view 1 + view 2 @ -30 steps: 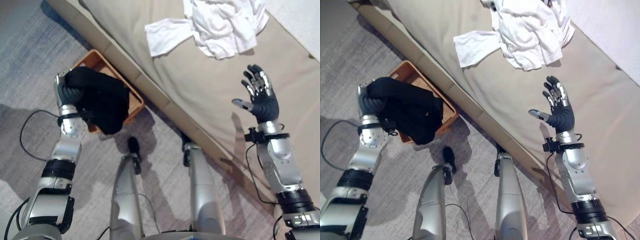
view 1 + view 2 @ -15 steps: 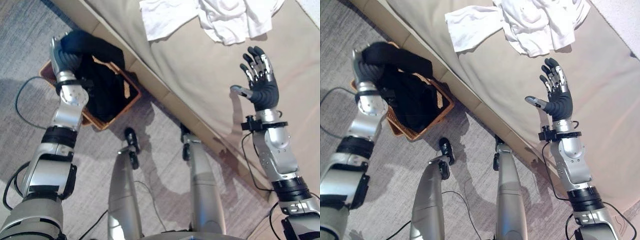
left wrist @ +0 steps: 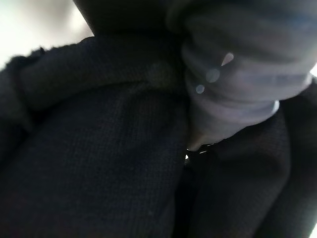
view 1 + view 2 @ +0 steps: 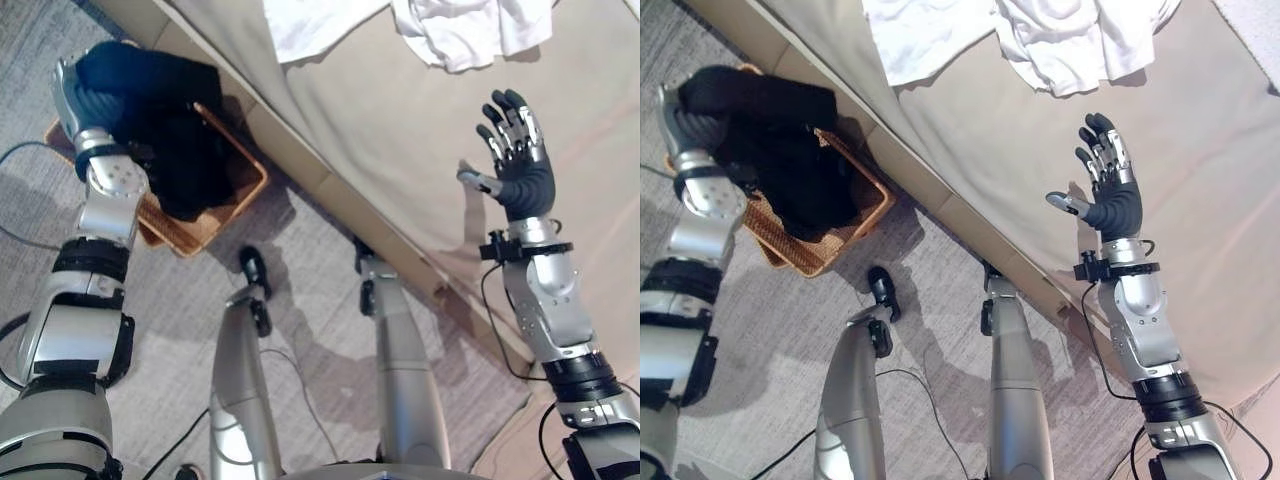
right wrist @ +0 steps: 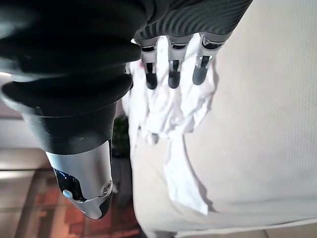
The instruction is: Pick up clothes into the bucket
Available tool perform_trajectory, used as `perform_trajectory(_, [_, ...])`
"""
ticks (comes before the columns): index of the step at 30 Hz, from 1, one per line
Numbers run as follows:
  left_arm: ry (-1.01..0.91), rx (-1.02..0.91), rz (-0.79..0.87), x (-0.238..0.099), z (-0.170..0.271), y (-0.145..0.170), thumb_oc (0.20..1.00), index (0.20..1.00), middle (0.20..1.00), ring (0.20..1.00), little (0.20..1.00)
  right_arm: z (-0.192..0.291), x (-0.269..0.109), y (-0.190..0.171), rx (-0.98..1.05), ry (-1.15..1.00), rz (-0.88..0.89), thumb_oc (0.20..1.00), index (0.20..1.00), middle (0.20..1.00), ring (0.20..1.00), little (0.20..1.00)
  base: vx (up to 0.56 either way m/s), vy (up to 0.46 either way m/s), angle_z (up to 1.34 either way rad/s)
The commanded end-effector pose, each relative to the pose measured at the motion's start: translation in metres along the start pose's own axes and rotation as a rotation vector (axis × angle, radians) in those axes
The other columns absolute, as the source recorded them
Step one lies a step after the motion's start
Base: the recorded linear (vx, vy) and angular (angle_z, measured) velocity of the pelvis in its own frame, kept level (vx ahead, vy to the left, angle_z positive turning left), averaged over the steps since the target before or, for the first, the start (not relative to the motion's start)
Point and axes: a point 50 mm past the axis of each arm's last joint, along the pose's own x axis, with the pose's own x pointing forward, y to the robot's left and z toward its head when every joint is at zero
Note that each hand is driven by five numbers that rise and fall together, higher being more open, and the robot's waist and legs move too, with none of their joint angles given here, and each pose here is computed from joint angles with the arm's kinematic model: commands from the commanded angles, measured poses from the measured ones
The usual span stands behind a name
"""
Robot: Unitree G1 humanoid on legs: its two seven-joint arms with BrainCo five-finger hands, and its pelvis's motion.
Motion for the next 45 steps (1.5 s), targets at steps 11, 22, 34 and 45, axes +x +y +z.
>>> perform_trajectory(11, [0.326,0.037,-0.005,-0.024,-0.059,-0.009,0.200,0.200,0.200,0.200,0.200,0.019,-0.013,-0.001,0.013,-0.098,-0.002,1.000,1.000,1.000,1.000,1.000,0.00,-0.001,-0.01])
perform_trajectory(22, [0.226,-0.043,-0.097,-0.016,-0.036,-0.017,1.000,1.000,1.000,1.000,1.000,0.017,-0.014,-0.006,0.027,-0.090,-0.026,1.000,1.000,1.000,1.000,1.000,0.00,0.000,0.00])
perform_trajectory(34, [0.557,-0.176,-0.327,-0.074,-0.105,-0.030,1.000,1.000,1.000,1.000,1.000,-0.002,-0.019,-0.012,0.043,0.022,-0.052,1.000,1.000,1.000,1.000,1.000,0.00,0.005,-0.01])
perform_trajectory(45, [0.400,-0.504,-0.399,-0.142,-0.095,-0.035,1.000,1.000,1.000,1.000,1.000,-0.005,-0.025,-0.026,-0.031,0.031,-0.111,1.000,1.000,1.000,1.000,1.000,-0.02,0.005,0.03])
